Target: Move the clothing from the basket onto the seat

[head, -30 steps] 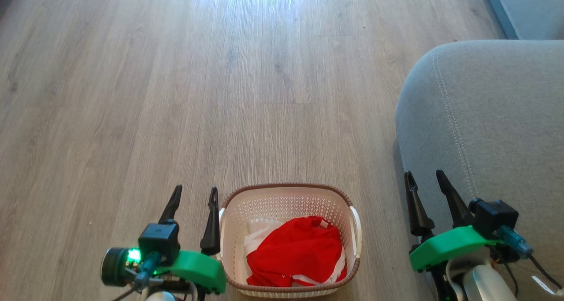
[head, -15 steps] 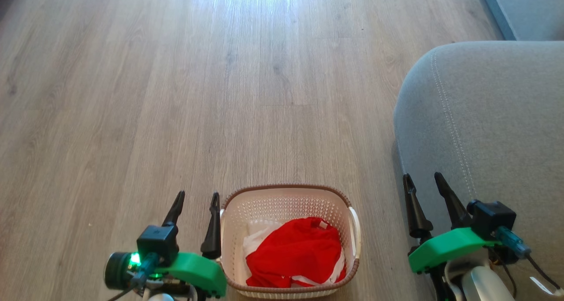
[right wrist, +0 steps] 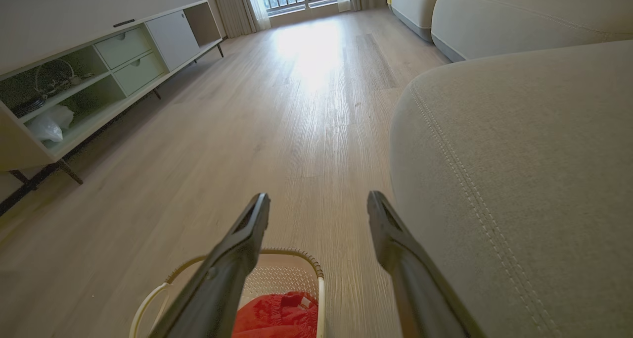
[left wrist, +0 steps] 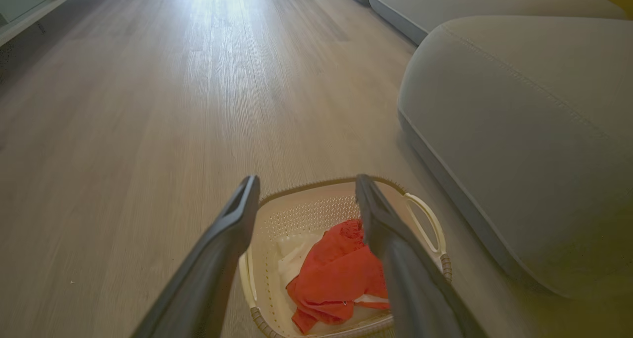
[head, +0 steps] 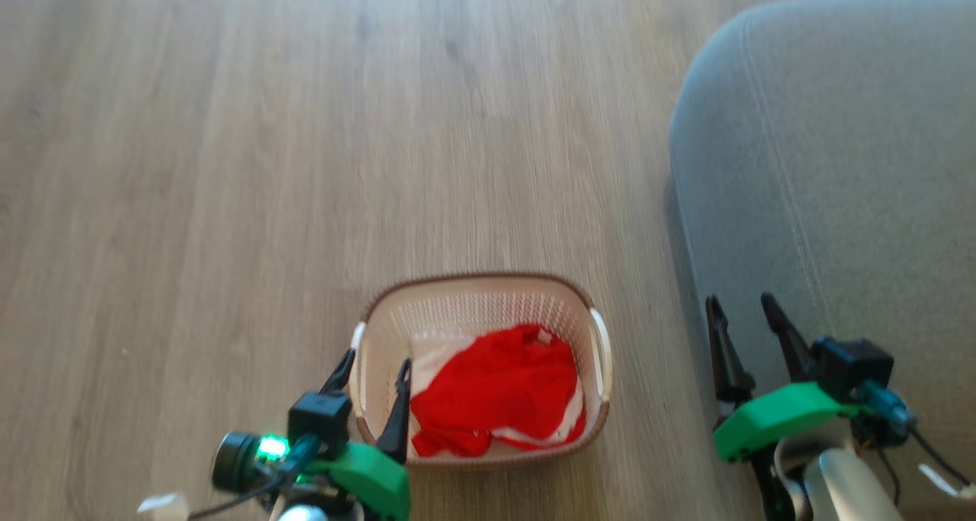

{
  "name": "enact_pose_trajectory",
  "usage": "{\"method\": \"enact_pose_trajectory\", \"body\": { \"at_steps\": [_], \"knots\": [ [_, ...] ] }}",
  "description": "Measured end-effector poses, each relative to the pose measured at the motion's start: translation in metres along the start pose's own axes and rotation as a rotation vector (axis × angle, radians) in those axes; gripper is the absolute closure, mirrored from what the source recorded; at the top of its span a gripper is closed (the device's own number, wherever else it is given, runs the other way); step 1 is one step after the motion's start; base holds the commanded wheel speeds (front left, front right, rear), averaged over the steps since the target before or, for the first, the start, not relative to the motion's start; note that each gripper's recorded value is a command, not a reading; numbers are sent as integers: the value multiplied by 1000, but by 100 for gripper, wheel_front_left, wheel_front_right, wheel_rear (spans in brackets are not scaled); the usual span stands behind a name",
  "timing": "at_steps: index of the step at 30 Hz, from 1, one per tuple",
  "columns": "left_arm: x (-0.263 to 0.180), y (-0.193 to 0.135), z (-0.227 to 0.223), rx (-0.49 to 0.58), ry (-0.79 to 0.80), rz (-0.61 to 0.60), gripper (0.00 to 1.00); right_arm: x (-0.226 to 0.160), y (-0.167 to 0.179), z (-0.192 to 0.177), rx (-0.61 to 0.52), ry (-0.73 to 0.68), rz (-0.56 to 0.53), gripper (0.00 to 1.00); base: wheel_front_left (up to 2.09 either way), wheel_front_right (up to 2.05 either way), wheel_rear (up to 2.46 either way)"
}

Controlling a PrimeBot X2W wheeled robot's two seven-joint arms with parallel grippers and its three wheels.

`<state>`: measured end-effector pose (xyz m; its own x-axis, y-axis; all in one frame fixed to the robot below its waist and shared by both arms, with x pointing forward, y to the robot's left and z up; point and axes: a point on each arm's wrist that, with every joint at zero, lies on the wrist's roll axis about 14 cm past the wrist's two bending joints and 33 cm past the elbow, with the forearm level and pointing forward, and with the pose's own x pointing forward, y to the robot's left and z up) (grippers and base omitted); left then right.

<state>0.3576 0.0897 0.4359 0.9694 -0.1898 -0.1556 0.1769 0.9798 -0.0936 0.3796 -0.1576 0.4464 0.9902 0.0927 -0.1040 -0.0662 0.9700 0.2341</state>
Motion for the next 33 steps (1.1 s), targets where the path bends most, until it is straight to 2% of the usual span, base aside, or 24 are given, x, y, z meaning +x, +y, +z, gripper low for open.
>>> {"method": "enact_pose_trajectory", "body": {
  "at_steps": [7, 19, 25, 33],
  "knots": [
    [42, -17, -33, 70, 101, -113, 0, 27, -19, -19, -12, 57, -45, 0, 0, 0, 0],
    [107, -34, -136, 183, 364, -301, 0, 61, -51, -82, -25, 199, -106, 0, 0, 0, 0],
    [121, -41, -192, 237, 500, -403, 0, 78, -64, -104, -41, 233, -123, 0, 0, 0, 0],
    [140, -50, -244, 304, 605, -528, 0, 89, -82, -122, -62, 243, -151, 0, 0, 0, 0]
  ]
}}
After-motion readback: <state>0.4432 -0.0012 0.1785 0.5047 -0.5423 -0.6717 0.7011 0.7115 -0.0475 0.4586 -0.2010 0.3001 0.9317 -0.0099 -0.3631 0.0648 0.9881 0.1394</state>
